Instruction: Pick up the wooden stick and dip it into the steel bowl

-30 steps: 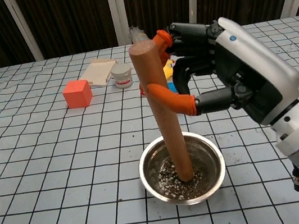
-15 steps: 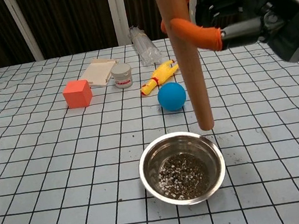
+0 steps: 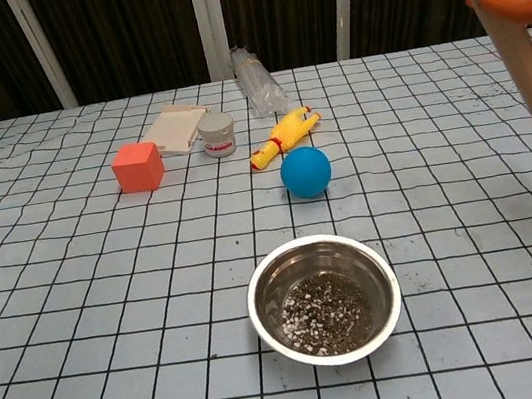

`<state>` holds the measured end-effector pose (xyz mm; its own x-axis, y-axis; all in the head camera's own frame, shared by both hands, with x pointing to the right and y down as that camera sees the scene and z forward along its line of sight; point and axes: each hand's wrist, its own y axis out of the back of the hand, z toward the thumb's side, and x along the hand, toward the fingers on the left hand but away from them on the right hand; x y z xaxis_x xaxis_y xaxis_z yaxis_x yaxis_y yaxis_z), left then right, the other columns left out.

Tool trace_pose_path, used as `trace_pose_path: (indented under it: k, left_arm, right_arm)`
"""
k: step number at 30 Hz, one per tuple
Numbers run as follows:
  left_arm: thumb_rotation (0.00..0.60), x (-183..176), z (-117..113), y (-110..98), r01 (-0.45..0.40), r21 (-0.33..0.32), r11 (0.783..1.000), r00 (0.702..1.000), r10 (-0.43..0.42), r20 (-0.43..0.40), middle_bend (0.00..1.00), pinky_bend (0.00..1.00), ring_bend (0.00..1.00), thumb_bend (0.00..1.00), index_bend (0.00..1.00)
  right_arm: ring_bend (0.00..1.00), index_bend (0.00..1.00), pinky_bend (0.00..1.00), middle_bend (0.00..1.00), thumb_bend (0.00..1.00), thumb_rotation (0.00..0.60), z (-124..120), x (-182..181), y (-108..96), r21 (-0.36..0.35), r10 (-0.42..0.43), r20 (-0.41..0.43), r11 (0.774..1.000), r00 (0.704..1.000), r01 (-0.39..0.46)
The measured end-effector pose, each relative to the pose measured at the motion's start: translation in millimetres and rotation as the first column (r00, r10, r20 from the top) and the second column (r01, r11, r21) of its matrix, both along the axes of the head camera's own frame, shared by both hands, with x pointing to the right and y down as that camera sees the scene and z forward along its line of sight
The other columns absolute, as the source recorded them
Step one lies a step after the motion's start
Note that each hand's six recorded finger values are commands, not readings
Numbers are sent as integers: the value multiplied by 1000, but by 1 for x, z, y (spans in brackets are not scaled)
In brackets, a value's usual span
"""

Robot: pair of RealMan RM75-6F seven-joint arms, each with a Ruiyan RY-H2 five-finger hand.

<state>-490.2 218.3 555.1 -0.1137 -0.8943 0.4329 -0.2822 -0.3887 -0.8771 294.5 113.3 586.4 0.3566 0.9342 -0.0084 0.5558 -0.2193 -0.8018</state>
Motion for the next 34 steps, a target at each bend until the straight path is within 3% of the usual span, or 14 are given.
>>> trace_pose_path:
  k: [3, 6, 9, 11, 14, 16, 23, 28, 34]
  left_arm:
    - [600, 1, 0, 0, 1, -3, 1000, 1000, -1, 0, 0, 0, 0, 62, 0]
    - [600, 2, 1, 0, -3, -6, 1000, 1000, 3, 1, 0, 0, 0, 63, 0]
    - [600, 5, 1, 1, -9, -7, 1000, 1000, 9, 1, 0, 0, 0, 62, 0]
    - [600, 5, 1, 2, -9, -8, 1000, 1000, 9, 1, 0, 0, 0, 62, 0]
    - [600, 3, 0, 2, -4, -6, 1000, 1000, 4, -1, 0, 0, 0, 62, 0]
    - [600, 2, 0, 2, -2, -5, 1000, 1000, 2, -3, 0, 0, 0, 63, 0]
    - [600, 0, -2, 3, 1, -3, 1000, 1000, -1, -12, 0, 0, 0, 62, 0]
    - [600, -2, -3, 3, -3, 4, 1000, 1000, 4, -6, 0, 0, 0, 62, 0]
    - [600, -6, -6, 3, -11, 23, 1000, 1000, 10, 14, 0, 0, 0, 62, 0]
  right_arm:
    - [558, 742, 483, 566, 416, 600, 14, 24, 2, -36, 1, -137, 999, 991, -6]
    - [318, 443, 215, 378, 415, 600, 30, 31, 10, -92, -34, -255, 996, 966, 10]
    - [167, 195, 35, 242, 371, 600, 47, 30, 21, -159, -100, -374, 986, 922, 43]
    - [102, 71, 2, 178, 301, 600, 58, 24, 31, -208, -157, -442, 976, 883, 69]
    - [72, 11, 0, 148, 254, 600, 67, 6, 47, -270, -235, -492, 957, 838, 109]
    - [69, 0, 0, 145, 254, 600, 67, -7, 55, -294, -267, -495, 947, 827, 130]
    - [66, 0, 0, 141, 253, 600, 43, -43, 67, -309, -290, -439, 937, 850, 160]
    - [21, 0, 0, 108, 253, 600, 18, -22, 67, -265, -231, -460, 957, 858, 115]
    - [0, 0, 0, 35, 253, 600, -12, 33, 76, -183, -98, -517, 983, 850, 2]
